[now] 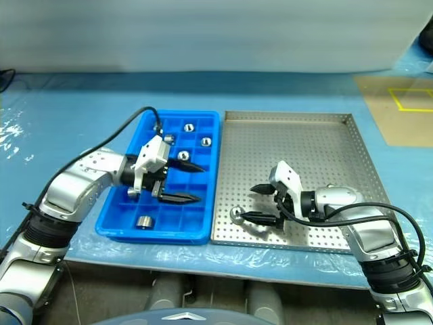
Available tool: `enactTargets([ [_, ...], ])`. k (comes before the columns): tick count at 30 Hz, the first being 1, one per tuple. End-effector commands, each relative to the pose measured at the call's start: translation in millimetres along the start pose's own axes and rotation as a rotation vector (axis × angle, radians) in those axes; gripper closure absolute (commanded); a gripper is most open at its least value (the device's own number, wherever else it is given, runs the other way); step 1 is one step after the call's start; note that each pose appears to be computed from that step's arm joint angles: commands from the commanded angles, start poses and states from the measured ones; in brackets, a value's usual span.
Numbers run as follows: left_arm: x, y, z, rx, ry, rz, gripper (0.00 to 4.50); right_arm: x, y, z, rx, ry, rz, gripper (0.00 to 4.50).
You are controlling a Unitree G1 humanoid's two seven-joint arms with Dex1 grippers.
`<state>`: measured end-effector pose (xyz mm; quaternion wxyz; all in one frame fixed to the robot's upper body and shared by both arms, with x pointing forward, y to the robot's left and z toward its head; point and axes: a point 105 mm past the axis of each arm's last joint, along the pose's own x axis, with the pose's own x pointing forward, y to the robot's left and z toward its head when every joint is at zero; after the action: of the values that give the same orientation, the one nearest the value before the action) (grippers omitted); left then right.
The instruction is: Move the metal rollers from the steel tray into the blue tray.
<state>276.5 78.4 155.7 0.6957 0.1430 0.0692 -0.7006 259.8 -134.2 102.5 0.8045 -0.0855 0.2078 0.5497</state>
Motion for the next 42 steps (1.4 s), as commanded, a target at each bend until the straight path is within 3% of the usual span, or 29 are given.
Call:
enactTargets([
  [1, -1, 0, 4, 0.031, -0.003, -0.021, 0.61, 0, 0, 8, -0.009, -0.047, -0.025, 0.0],
  [9, -7, 0, -2, 0.015, 0.017, 0.004, 0.61, 15, -4, -18, 0.023, 0.016, -0.013, 0.0],
  [29, -19, -10, -10, -0.037, 0.034, 0.069, 0.61, 42, 9, -25, -0.033, 0.072, 0.154, 0.0],
  [32, -20, -11, -10, -0.038, 0.037, 0.067, 0.59, 41, 6, -27, -0.035, 0.071, 0.142, 0.59],
  [35, -20, -12, -11, -0.037, 0.046, 0.065, 0.59, 41, 2, -28, -0.048, 0.08, 0.116, 1.57],
  [36, -20, -11, -11, -0.036, 0.047, 0.064, 0.59, 41, 0, -28, -0.048, 0.08, 0.107, 1.57],
  [37, -20, -11, -11, -0.036, 0.047, 0.064, 0.59, 41, 1, -27, -0.047, 0.071, 0.116, 2.01],
  [42, -20, -8, -9, -0.031, 0.046, 0.065, 0.59, 38, 1, -23, -0.058, 0.06, 0.112, 2.87],
])
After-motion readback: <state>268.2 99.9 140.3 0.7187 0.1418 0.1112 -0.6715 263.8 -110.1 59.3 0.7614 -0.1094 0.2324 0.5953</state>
